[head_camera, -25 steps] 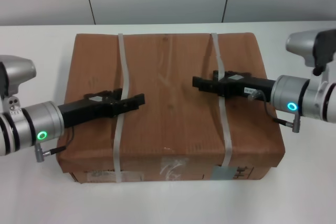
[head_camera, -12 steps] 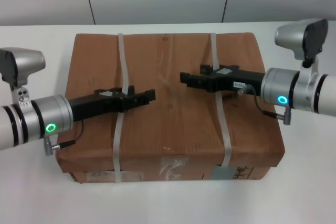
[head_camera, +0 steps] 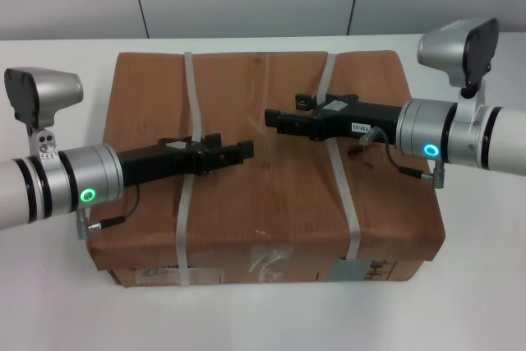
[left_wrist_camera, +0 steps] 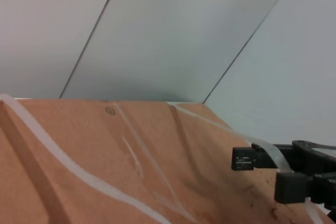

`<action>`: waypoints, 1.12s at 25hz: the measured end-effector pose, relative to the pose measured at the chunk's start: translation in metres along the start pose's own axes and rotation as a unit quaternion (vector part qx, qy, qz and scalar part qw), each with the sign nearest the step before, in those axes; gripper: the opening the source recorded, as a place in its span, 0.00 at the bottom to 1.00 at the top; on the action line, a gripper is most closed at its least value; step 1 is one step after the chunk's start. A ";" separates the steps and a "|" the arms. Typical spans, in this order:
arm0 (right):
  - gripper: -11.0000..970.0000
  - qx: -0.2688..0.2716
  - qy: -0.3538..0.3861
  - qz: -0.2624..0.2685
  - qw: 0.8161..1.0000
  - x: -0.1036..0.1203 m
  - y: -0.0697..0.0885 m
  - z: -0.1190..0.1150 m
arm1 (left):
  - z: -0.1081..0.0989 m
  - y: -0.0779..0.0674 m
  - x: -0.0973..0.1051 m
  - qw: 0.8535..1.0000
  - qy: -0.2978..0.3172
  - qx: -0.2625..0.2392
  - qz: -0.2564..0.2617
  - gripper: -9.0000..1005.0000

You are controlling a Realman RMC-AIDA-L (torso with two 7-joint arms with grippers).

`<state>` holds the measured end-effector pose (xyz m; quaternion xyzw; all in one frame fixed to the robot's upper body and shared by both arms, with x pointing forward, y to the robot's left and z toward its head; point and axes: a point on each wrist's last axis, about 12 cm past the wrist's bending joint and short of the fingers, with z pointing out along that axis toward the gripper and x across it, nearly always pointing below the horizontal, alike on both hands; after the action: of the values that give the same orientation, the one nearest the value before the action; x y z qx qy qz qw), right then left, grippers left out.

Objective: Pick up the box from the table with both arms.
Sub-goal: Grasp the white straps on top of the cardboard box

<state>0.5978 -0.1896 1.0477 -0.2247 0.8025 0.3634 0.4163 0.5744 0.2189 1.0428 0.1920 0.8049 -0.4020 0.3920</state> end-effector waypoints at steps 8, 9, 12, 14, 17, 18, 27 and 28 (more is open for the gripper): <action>0.84 0.004 -0.007 -0.014 1.000 0.003 0.001 0.001 | 0.000 0.000 -0.001 1.000 -0.002 0.000 -0.001 0.78; 0.83 0.006 -0.010 -0.016 1.000 0.003 0.001 0.001 | 0.000 0.000 -0.001 1.000 -0.003 -0.001 -0.001 0.78; 0.81 0.014 -0.011 -0.026 0.999 0.004 0.000 0.002 | 0.000 0.000 -0.002 1.000 -0.004 -0.002 -0.001 0.70; 0.79 0.016 -0.011 -0.034 0.999 0.005 -0.001 0.002 | 0.000 0.000 -0.003 1.000 -0.005 -0.001 0.000 0.64; 0.76 0.018 -0.014 -0.044 0.999 0.006 -0.001 0.001 | 0.001 0.000 -0.003 1.000 -0.004 -0.001 0.003 0.61; 0.74 0.019 -0.015 -0.045 0.999 0.006 -0.001 0.001 | 0.001 0.000 -0.003 1.000 -0.004 0.000 0.005 0.61; 0.64 0.022 -0.022 -0.045 0.998 0.008 -0.002 -0.001 | 0.000 0.000 -0.001 1.000 -0.001 0.000 0.008 0.39; 0.63 0.023 -0.022 -0.045 0.998 0.008 -0.002 -0.002 | 0.000 0.000 -0.001 1.000 0.000 0.000 0.009 0.37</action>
<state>0.5940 -0.1926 1.0406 -0.2429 0.7902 0.3311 0.4549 0.5748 0.2189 1.0432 0.1989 0.8031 -0.3981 0.3961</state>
